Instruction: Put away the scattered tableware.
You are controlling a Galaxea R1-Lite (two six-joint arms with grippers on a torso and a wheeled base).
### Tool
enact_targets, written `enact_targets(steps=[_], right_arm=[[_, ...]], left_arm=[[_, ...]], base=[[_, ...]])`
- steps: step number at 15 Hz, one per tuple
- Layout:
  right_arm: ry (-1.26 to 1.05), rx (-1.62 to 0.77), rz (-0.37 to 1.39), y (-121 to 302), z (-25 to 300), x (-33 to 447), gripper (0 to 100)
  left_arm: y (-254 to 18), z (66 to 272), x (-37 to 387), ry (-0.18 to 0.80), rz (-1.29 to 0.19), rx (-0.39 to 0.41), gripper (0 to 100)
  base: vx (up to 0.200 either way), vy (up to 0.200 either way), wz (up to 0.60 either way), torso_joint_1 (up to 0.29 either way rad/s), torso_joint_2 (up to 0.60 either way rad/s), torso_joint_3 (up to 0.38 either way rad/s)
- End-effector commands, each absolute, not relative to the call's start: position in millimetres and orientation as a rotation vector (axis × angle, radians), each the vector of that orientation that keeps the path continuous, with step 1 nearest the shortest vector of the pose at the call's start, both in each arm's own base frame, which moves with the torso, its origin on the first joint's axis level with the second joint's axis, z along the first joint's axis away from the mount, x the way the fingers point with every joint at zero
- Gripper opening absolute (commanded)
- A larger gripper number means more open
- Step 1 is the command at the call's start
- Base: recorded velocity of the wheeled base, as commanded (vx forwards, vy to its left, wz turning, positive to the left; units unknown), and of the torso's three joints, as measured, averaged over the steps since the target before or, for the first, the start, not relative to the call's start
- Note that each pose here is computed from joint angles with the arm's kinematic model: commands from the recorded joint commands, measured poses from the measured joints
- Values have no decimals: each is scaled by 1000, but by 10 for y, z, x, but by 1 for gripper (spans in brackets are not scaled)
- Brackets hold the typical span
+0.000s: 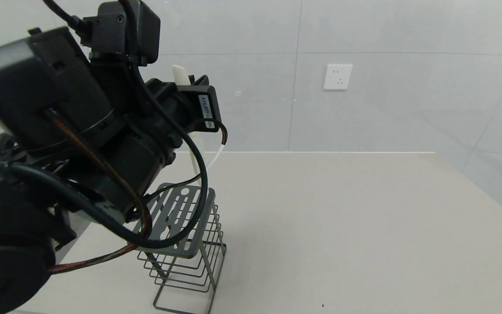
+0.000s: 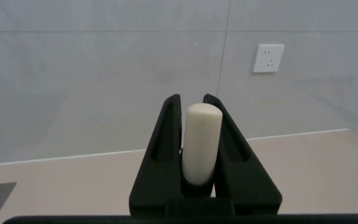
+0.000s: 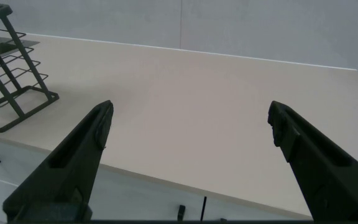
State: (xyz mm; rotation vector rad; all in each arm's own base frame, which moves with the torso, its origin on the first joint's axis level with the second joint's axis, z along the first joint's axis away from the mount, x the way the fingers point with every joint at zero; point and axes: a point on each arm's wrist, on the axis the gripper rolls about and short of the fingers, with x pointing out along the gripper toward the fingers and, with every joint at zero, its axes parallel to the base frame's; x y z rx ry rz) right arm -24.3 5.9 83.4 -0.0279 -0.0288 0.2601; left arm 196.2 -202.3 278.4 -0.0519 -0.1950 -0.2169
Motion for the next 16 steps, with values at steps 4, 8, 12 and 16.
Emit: enact_targets(steps=[4, 8, 12, 16], right_arm=[[-27, -29, 221, 50, 835, -239, 100], [-27, -48, 196, 45, 830, -237, 100], [-27, -48, 173, 40, 830, -236, 100], [-28, -46, 160, 37, 832, -236, 100]], left_arm=[[-1839, 2687, 1819, -170, -186, -77, 0], [-1958, 2585, 1850, -142, -198, -54, 0], [-1964, 2609, 1845, -152, -199, -64, 0], [-2013, 2569, 1864, -141, -204, -53, 0]], base=[[0, 0, 0, 0, 0, 0], [0, 0, 0, 0, 0, 0], [0, 0, 0, 0, 0, 0], [0, 0, 0, 0, 0, 0]])
